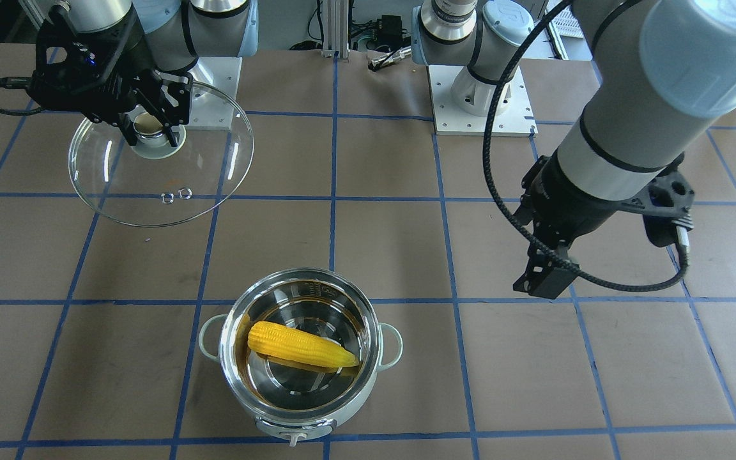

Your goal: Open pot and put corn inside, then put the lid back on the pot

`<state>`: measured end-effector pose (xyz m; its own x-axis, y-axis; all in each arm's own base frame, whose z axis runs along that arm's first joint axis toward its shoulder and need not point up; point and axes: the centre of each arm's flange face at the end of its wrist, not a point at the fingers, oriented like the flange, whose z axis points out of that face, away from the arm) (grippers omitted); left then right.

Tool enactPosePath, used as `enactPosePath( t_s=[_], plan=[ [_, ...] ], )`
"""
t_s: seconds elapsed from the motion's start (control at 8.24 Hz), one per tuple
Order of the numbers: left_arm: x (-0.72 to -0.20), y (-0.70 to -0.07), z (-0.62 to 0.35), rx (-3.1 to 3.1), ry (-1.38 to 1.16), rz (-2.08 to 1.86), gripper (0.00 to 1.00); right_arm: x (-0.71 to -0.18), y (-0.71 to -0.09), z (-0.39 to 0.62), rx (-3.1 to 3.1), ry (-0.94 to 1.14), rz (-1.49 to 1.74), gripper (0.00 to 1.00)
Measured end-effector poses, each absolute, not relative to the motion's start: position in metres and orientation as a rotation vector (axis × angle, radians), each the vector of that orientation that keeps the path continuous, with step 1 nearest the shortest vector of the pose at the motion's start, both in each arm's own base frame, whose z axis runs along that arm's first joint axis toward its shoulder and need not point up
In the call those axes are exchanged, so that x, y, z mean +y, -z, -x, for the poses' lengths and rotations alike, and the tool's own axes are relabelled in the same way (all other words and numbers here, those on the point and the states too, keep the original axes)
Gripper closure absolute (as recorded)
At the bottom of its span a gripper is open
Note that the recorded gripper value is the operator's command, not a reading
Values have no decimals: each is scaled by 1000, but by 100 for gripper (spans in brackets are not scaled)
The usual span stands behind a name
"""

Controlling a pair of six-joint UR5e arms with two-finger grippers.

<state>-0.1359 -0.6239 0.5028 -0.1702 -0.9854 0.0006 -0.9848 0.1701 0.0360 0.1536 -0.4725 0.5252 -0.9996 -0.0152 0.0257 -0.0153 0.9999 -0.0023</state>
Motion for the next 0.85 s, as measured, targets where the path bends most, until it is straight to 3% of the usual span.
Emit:
enactPosePath(
  t_s=[0.36,0.85],
  plan=[
    [-588,-545,85,-2574,29,-1837,0,-473,-525,-153,-3114,-3,-33,65],
    [-581,-541,67,-2773,78,-1537,0,-473,-525,-153,-3113,-3,-28,65]
  ],
)
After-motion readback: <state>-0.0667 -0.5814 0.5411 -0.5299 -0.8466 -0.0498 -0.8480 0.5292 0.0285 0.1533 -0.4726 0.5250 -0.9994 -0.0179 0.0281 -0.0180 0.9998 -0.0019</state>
